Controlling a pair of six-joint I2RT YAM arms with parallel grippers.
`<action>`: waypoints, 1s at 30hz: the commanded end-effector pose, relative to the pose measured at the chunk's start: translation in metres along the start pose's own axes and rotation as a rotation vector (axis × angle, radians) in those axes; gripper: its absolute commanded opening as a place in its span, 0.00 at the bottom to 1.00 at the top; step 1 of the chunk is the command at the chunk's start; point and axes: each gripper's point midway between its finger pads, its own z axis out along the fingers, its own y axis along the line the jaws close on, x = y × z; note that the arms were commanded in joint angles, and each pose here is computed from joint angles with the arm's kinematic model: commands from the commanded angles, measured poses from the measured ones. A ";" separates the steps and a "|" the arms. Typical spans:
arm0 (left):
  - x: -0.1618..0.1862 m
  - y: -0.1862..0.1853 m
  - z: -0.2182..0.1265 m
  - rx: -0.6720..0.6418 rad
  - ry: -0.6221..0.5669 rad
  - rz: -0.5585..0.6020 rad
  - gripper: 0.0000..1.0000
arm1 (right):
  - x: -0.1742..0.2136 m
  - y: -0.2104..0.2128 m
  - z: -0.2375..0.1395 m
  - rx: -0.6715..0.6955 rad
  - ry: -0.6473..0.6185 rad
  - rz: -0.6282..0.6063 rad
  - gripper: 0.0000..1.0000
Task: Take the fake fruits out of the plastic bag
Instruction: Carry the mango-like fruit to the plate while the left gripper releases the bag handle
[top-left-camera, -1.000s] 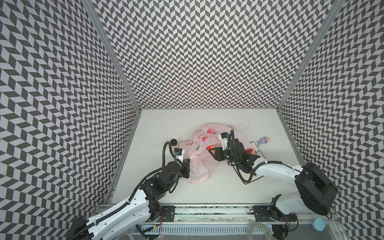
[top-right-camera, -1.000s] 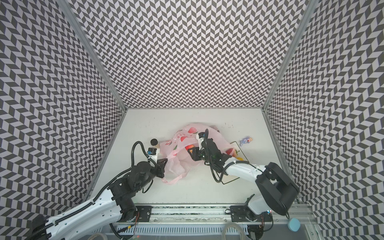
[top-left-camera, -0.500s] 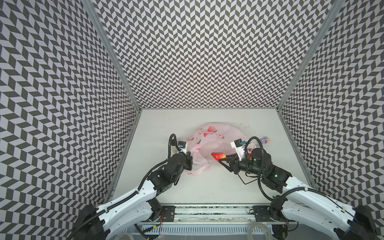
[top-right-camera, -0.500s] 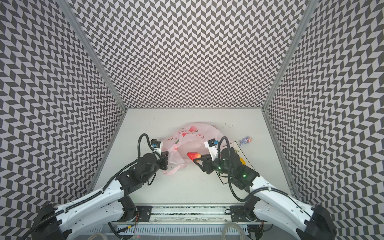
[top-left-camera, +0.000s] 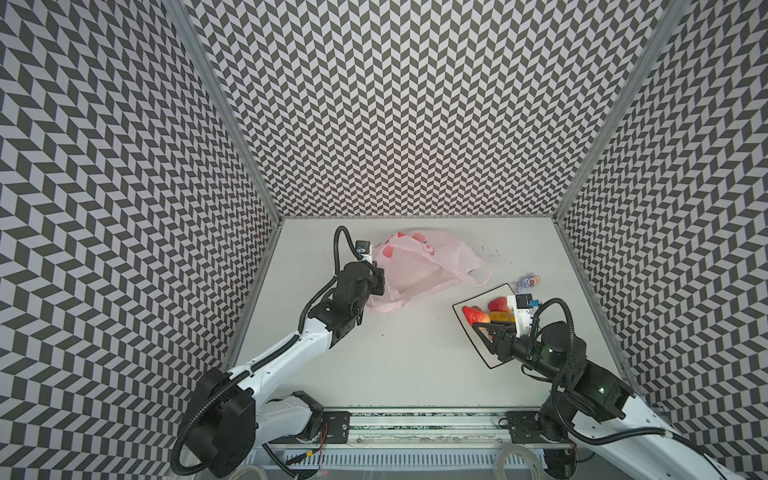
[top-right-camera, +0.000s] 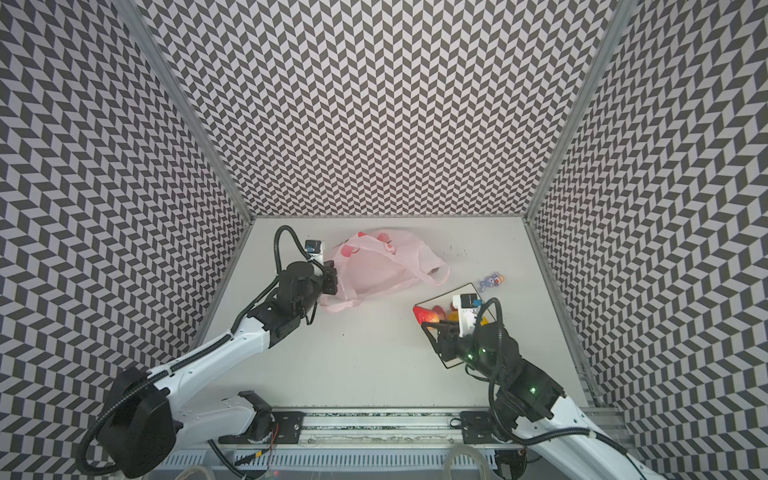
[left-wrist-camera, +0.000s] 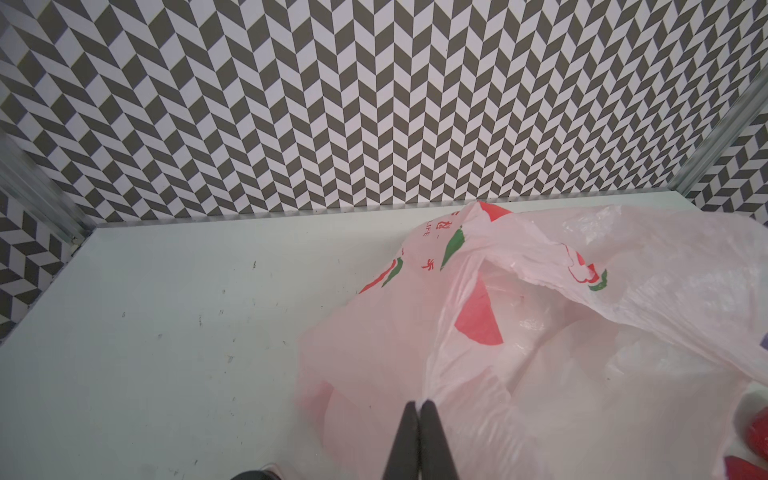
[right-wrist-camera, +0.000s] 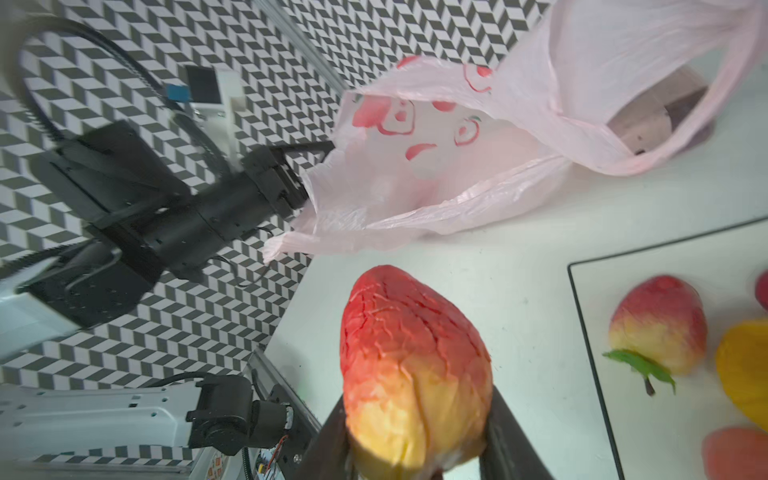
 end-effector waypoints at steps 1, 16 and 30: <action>-0.022 0.000 0.006 0.011 -0.060 0.006 0.00 | 0.008 -0.022 0.001 0.083 -0.008 0.116 0.31; -0.068 -0.035 -0.058 0.293 -0.132 -0.053 0.86 | -0.017 -0.062 -0.008 0.329 -0.166 0.213 0.30; -0.099 -0.002 -0.145 0.269 -0.283 -0.215 0.88 | -0.056 -0.085 -0.008 0.624 -0.207 0.071 0.30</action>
